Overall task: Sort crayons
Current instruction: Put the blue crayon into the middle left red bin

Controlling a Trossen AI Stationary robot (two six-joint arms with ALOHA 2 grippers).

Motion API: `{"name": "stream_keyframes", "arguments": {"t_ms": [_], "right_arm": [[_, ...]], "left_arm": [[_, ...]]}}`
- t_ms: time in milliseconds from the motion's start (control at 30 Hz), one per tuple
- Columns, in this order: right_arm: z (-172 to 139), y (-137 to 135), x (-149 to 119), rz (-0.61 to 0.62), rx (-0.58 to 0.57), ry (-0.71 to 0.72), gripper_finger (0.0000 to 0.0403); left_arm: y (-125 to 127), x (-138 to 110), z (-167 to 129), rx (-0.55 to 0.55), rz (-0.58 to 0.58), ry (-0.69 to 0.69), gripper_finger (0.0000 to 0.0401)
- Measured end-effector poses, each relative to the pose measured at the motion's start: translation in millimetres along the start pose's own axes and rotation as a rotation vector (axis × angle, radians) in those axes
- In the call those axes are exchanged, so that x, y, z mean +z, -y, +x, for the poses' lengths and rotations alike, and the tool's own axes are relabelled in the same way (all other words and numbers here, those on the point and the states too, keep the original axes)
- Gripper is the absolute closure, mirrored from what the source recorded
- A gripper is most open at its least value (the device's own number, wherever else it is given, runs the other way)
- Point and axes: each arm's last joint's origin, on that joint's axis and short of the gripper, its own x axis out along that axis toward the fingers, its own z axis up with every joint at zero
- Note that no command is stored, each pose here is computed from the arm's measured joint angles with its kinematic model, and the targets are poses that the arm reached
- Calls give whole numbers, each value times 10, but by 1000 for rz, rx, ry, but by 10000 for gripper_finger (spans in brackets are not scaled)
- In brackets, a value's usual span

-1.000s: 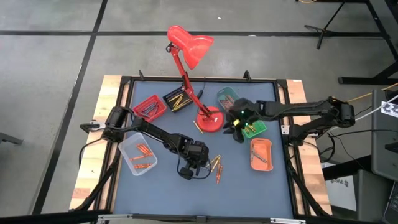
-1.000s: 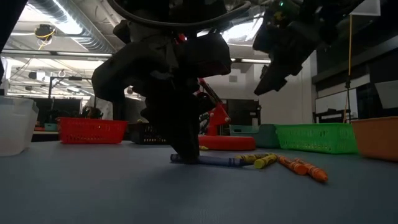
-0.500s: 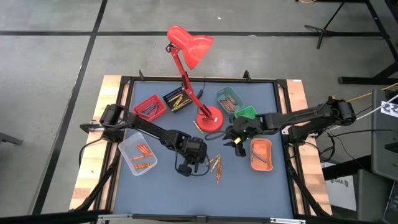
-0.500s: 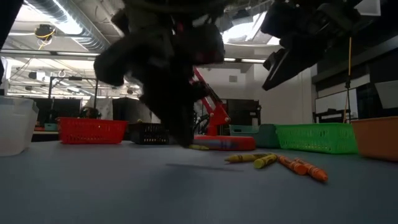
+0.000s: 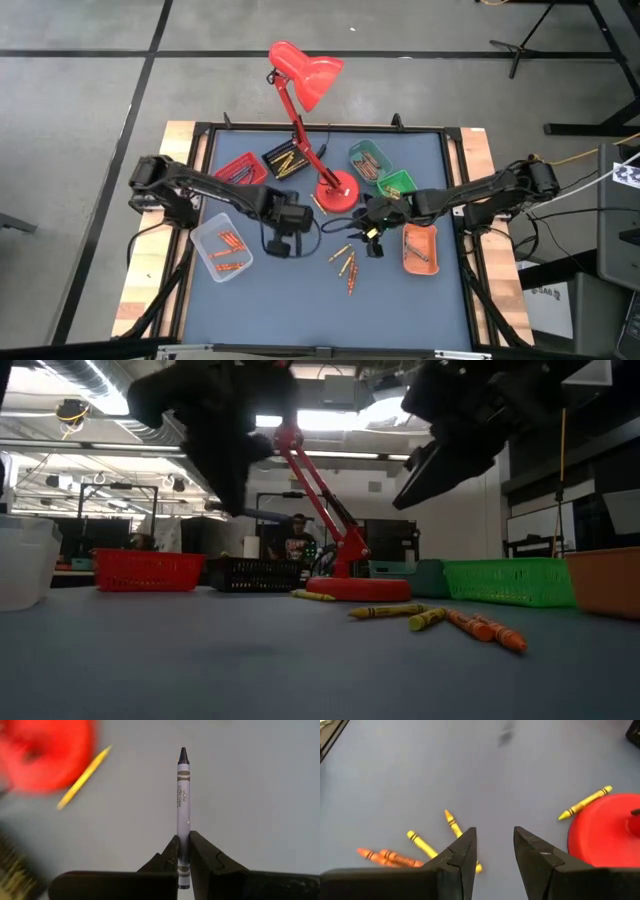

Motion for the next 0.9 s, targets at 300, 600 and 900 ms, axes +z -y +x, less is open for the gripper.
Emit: {"name": "stream_keyframes", "arguments": {"t_ms": [300, 600, 900], "right_arm": [[337, 22, -82, 0, 1, -9, 275], [522, 35, -196, 4, 0, -62, 275], [575, 38, -234, 5, 1, -81, 275]], "left_arm": [[-497, -433, -367, 337, -264, -255, 395], [-982, -781, -433, 461, -480, -485, 395], [-1245, -1056, -288, 478, -643, -570, 395]]}}
